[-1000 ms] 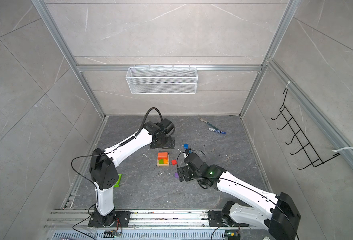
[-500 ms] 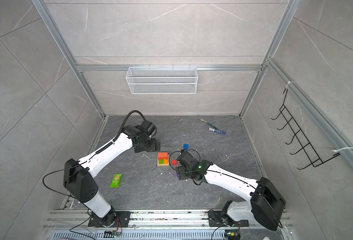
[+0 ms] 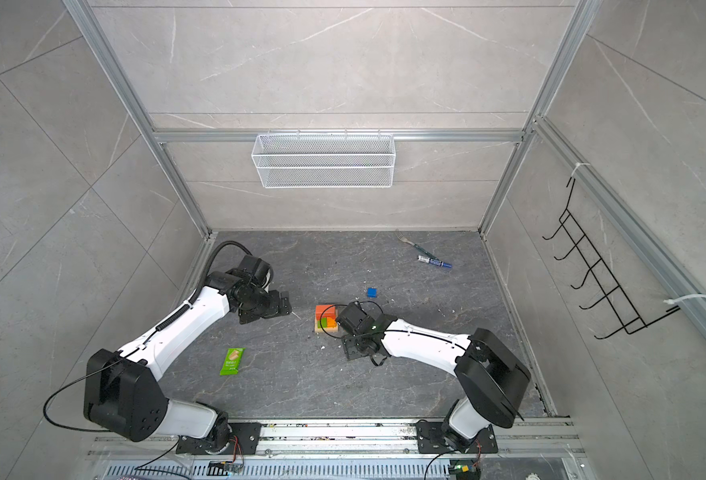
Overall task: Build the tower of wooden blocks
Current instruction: 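Lower the right gripper onto the purple cube and close on it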
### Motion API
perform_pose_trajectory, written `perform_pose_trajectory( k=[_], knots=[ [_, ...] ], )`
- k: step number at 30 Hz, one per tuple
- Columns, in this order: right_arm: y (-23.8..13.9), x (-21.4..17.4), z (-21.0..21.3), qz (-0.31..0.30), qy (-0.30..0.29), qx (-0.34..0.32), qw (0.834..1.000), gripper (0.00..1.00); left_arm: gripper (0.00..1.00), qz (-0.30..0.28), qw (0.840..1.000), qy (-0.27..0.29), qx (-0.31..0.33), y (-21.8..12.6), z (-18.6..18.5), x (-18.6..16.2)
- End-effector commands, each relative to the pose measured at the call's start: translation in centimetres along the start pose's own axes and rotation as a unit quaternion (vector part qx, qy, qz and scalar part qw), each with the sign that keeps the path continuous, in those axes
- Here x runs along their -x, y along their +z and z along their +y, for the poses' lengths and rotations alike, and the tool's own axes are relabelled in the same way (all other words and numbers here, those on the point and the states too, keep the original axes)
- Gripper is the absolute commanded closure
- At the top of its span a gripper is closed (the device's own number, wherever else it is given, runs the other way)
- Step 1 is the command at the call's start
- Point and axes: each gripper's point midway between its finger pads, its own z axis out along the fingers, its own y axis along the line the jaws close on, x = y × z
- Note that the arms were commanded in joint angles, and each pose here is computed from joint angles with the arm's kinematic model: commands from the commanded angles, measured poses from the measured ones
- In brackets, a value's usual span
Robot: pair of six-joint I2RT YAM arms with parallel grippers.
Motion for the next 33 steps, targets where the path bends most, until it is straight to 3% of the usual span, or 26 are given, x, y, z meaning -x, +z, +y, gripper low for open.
perform_pose_trajectory(
  k=[1, 5, 12, 33],
  knots=[
    [0.5, 0.0, -0.2, -0.001, 0.018, -0.025, 1.000, 0.47, 0.00, -0.010, 1.000, 0.014, -0.025, -0.7, 0.2, 0.0],
    [1.4, -0.5, 0.0, 0.006, 0.023, -0.029, 0.999, 0.54, 0.00, -0.016, 1.000, 0.014, -0.022, -0.9, 1.3, -0.3],
    [2.1, -0.2, 0.5, 0.007, 0.024, -0.029, 0.999, 0.57, 0.00, -0.013, 0.999, 0.019, -0.047, -1.9, 0.8, -0.7],
    [3.7, 0.0, 1.1, 0.011, 0.021, -0.036, 0.999, 0.79, 0.00, 0.007, 0.998, 0.003, -0.063, -1.0, 1.3, -2.0]
  ],
)
